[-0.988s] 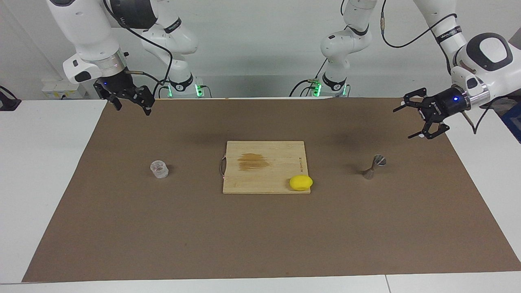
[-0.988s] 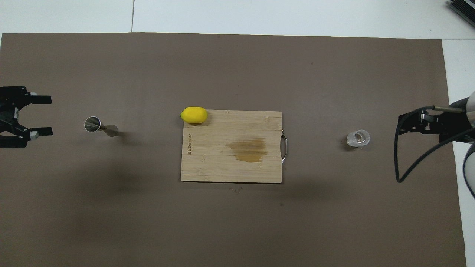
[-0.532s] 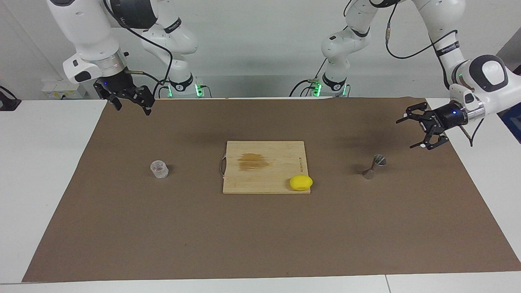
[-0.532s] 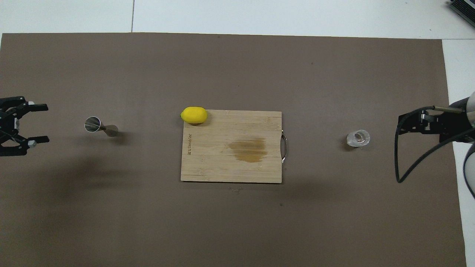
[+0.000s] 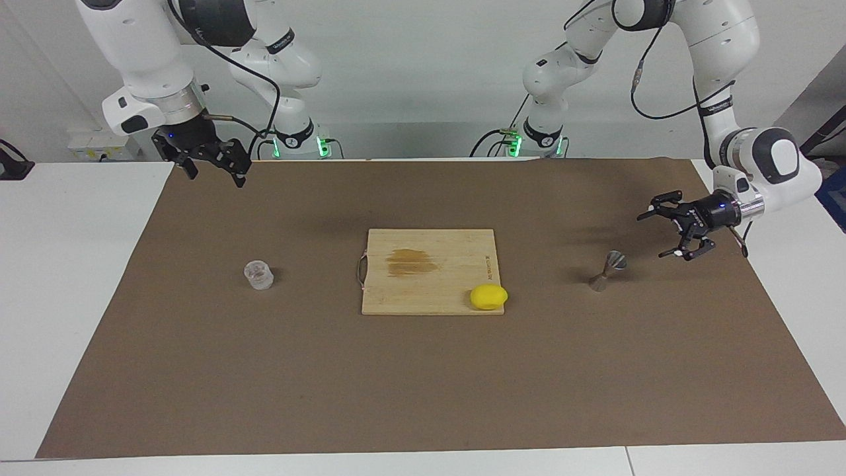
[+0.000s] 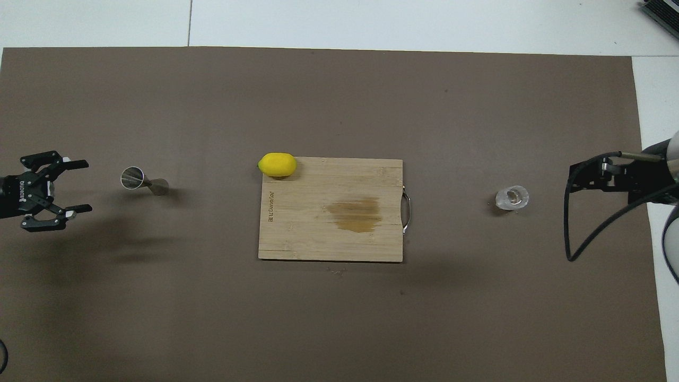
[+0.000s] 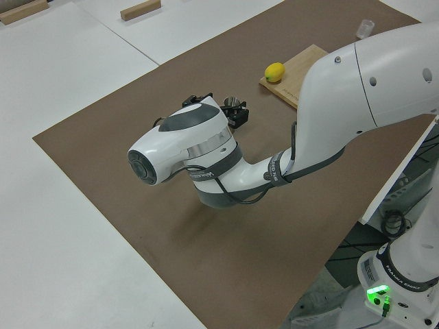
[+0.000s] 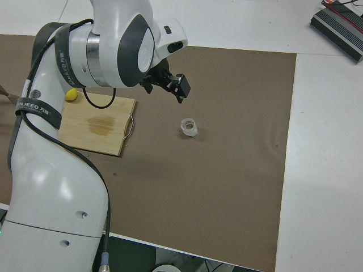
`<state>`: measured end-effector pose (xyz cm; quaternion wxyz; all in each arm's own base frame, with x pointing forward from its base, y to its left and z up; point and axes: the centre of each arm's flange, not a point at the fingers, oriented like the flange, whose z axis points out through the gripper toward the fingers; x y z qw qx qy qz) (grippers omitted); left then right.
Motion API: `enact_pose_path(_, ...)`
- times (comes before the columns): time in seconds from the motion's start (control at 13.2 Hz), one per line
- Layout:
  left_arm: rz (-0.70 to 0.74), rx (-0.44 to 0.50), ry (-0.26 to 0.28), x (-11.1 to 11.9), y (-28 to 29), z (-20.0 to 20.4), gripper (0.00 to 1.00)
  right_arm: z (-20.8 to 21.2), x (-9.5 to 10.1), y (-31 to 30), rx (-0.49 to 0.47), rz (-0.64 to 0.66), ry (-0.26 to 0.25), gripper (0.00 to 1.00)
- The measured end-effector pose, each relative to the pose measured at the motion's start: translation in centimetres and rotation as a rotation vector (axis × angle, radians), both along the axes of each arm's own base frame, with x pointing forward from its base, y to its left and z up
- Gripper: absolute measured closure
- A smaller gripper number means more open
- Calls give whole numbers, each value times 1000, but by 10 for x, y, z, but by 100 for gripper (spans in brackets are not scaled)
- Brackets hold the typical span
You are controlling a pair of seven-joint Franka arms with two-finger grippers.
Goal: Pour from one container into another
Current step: 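Move the open left gripper toward the small metal cup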
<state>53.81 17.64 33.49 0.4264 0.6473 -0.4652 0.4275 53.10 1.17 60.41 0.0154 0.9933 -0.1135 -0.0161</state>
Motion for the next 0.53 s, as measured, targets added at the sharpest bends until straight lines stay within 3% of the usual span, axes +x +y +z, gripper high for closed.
enact_pose_path(0.3,3,-54,-37,-6,-7,-48,0,0,0,0,0,0,0,0)
enact_pose_path(0.53,14,-59,-41,-4,-7,-53,0,0,0,0,0,0,0,0)
